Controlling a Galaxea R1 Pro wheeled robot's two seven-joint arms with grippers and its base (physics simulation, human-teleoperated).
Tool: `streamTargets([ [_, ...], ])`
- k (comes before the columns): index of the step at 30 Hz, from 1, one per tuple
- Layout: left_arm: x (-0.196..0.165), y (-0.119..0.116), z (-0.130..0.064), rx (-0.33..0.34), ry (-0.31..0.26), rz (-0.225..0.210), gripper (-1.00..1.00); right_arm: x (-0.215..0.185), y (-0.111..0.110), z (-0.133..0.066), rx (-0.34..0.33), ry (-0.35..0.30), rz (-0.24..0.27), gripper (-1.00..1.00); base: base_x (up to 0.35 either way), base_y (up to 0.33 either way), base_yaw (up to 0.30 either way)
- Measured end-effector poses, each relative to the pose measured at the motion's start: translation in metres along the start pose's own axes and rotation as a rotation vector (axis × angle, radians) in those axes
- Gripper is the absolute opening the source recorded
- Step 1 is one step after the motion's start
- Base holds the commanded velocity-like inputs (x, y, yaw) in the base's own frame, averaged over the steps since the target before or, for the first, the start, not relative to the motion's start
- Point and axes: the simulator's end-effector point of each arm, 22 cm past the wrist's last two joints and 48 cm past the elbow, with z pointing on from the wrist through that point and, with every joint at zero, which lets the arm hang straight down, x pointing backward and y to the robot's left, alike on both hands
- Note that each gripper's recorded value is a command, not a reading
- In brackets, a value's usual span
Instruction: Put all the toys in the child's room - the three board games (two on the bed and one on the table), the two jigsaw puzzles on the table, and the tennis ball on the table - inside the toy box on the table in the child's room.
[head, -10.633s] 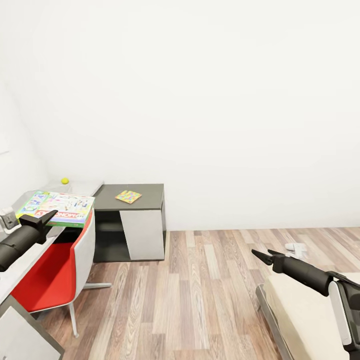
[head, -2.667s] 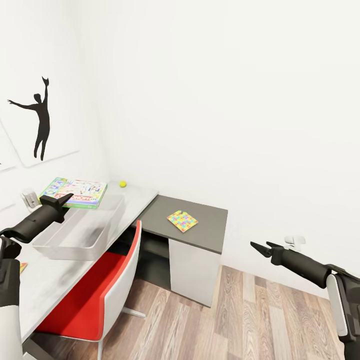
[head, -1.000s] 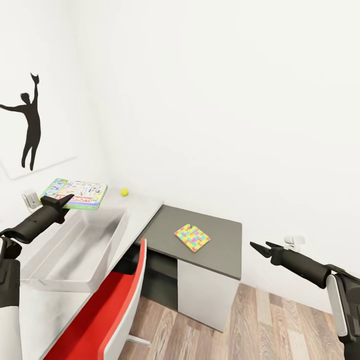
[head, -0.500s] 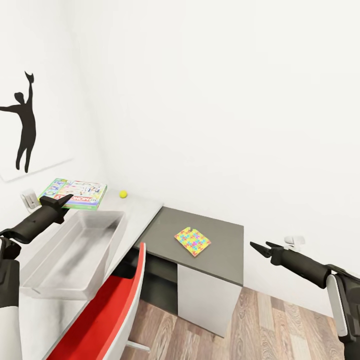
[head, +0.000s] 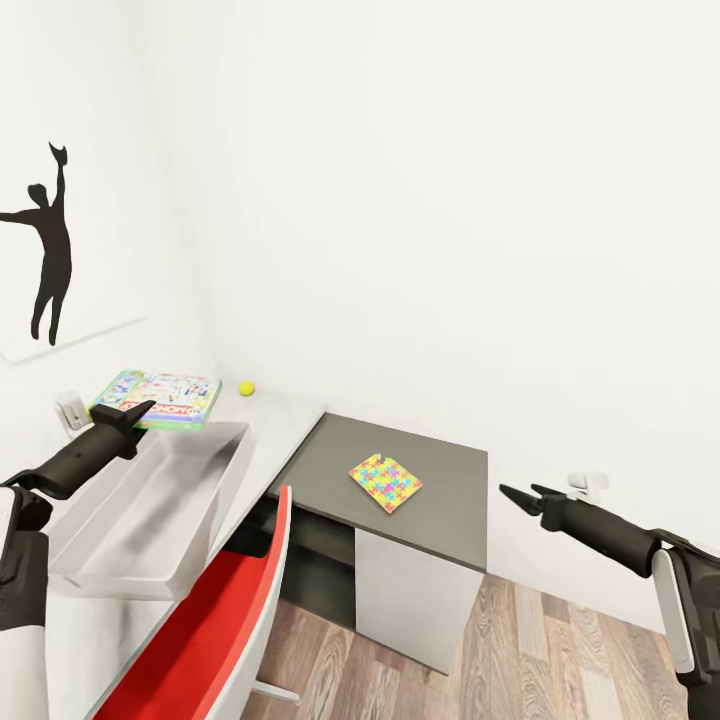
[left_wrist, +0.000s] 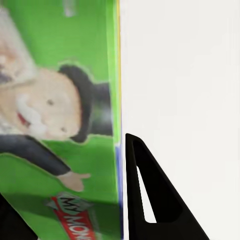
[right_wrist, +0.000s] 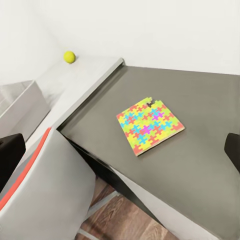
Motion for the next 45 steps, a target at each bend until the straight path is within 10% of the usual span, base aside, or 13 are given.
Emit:
streamTargets([
  [32, 0.005, 0.037, -0.024, -0.051, -0.008, -0.052, -1.0, 0.014, 0.022, 0.018, -0.05, 0.053, -0.027, 1.0, 0.0, 0.0, 0.0],
  [45, 0.015, 0.105, -0.023, -0.175, 0.007, -0.157, -1.0, 0.014, 0.022, 0.018, -0.052, 0.057, -0.017, 1.0, 0.0, 0.0, 0.0],
])
